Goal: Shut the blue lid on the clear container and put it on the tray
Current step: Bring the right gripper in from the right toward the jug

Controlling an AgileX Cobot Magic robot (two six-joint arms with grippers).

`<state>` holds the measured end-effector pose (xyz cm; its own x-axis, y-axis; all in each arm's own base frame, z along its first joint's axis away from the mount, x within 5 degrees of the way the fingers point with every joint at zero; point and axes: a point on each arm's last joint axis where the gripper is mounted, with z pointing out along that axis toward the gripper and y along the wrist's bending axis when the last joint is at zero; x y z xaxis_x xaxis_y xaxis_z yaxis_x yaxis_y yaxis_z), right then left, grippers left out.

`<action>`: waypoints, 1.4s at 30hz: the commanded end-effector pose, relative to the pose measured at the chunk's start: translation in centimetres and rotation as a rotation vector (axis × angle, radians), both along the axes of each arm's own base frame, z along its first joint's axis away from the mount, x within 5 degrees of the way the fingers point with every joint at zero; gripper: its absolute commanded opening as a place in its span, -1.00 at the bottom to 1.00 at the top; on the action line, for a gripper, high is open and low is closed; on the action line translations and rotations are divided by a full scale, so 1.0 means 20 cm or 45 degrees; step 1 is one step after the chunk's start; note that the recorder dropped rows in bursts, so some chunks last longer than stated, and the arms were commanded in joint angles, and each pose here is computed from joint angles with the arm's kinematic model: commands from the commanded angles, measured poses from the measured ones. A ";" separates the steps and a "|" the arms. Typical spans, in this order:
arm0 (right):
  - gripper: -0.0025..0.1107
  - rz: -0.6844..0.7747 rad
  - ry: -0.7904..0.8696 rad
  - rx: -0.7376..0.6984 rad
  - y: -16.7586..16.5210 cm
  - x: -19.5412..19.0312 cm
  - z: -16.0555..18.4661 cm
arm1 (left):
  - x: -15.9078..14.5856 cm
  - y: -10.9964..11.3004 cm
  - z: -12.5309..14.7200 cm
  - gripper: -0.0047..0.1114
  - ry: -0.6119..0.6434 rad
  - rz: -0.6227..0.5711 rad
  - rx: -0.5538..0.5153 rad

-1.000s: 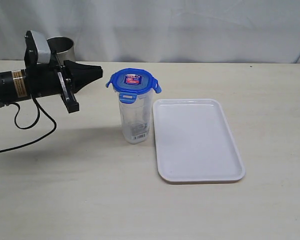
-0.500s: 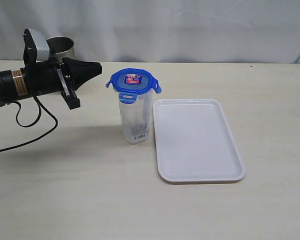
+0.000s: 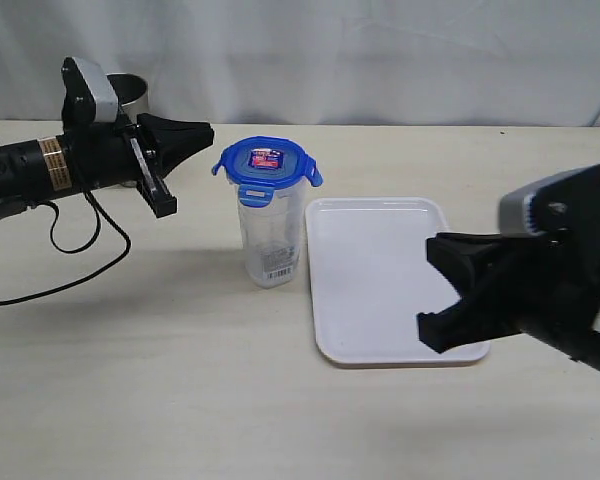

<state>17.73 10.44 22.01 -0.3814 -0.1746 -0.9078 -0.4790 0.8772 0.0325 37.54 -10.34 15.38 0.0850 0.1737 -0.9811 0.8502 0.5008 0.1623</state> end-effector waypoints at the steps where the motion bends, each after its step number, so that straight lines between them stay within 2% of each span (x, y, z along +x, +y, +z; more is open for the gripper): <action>1: -0.88 0.054 0.050 -0.090 0.10 0.12 -0.10 | 0.02 -0.01 0.02 -0.92 -0.035 -0.001 0.009; 8: -0.88 0.156 0.123 -0.222 0.23 0.30 -0.18 | 0.01 -0.02 -0.02 -0.92 -0.014 -0.029 0.126; 13: -0.88 0.177 0.134 -0.255 0.29 0.39 -0.18 | 0.02 -0.03 -0.01 -0.92 -0.007 -0.011 0.099; 18: -0.88 0.186 0.180 -0.288 0.29 0.39 -0.23 | 0.01 -0.08 -0.02 -0.92 -0.019 -0.028 0.127; 25: -0.88 0.188 0.186 -0.294 0.29 0.39 -0.24 | 0.00 -0.08 -0.03 -0.92 -0.011 -0.066 0.152; 34: -0.88 0.195 0.196 -0.314 0.29 0.39 -0.24 | -0.03 -0.09 -0.05 -0.92 0.073 -0.115 0.163; 39: -0.88 0.197 0.192 -0.313 0.29 0.39 -0.24 | -0.01 0.01 -0.05 -0.92 0.135 -0.085 0.124; 42: -0.88 0.200 0.092 -0.262 0.30 0.41 -0.21 | -0.02 0.02 -0.02 -0.92 0.119 -0.115 0.058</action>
<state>25.53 16.27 17.29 -0.4518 -0.4360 -0.7784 -0.6096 0.7879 -0.0875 37.32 -10.03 14.57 0.0070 0.2632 -0.9647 0.8942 0.4302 0.1239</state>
